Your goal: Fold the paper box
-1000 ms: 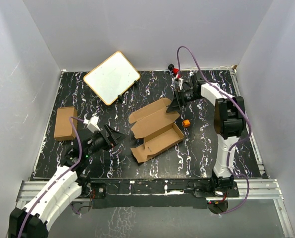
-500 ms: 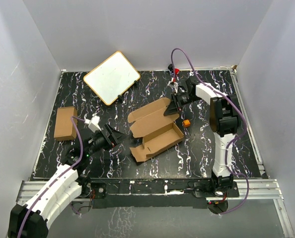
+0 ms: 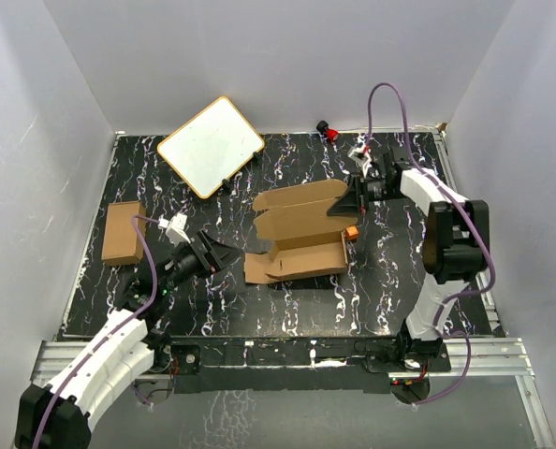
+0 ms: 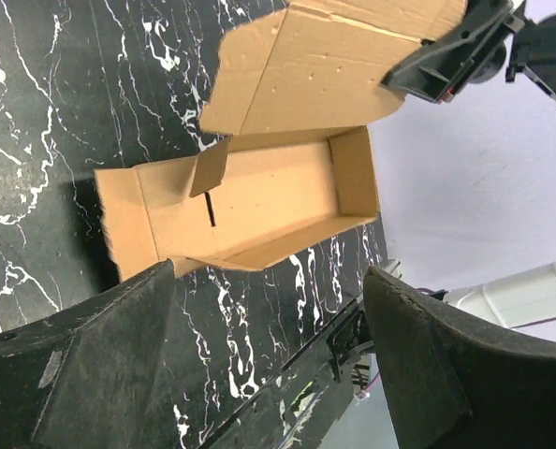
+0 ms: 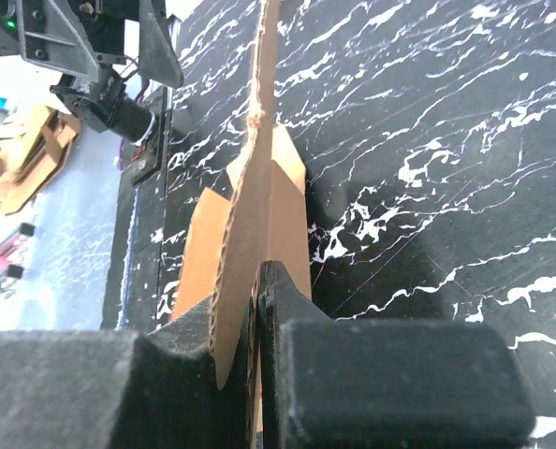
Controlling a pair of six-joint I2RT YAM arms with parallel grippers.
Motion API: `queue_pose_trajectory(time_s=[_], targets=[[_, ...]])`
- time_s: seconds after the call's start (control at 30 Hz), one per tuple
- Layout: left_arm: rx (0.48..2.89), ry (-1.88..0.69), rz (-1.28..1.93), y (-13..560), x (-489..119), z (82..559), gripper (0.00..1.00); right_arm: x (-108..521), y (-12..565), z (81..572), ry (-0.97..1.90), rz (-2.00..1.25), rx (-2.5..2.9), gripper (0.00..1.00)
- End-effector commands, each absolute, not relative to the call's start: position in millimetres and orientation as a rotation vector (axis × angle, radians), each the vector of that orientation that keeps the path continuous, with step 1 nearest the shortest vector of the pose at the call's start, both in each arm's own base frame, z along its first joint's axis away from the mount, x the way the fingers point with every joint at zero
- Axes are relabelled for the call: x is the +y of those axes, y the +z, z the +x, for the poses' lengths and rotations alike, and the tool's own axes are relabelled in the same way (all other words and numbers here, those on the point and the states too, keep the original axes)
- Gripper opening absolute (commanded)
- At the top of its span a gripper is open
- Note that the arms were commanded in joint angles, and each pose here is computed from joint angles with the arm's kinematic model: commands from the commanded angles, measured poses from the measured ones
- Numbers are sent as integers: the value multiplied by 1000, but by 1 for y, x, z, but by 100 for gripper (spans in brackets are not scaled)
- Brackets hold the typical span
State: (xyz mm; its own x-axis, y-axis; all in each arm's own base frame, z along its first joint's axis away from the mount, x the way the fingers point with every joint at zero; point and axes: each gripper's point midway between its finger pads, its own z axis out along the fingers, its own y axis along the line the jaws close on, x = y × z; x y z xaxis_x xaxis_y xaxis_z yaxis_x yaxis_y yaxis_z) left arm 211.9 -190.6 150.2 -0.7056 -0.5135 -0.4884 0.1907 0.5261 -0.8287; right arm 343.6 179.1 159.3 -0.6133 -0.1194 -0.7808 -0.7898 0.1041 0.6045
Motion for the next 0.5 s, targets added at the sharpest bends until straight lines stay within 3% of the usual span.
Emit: queue_pose_trajectory(time_s=[0.0,0.47], targets=[[1948,-1230,-212,176,-194,223,79,175,197,336,1463,-990,1557,8],[1941,-1139,-157,166,-187,228,80,174,232,287,1255,-1183,1188,8]])
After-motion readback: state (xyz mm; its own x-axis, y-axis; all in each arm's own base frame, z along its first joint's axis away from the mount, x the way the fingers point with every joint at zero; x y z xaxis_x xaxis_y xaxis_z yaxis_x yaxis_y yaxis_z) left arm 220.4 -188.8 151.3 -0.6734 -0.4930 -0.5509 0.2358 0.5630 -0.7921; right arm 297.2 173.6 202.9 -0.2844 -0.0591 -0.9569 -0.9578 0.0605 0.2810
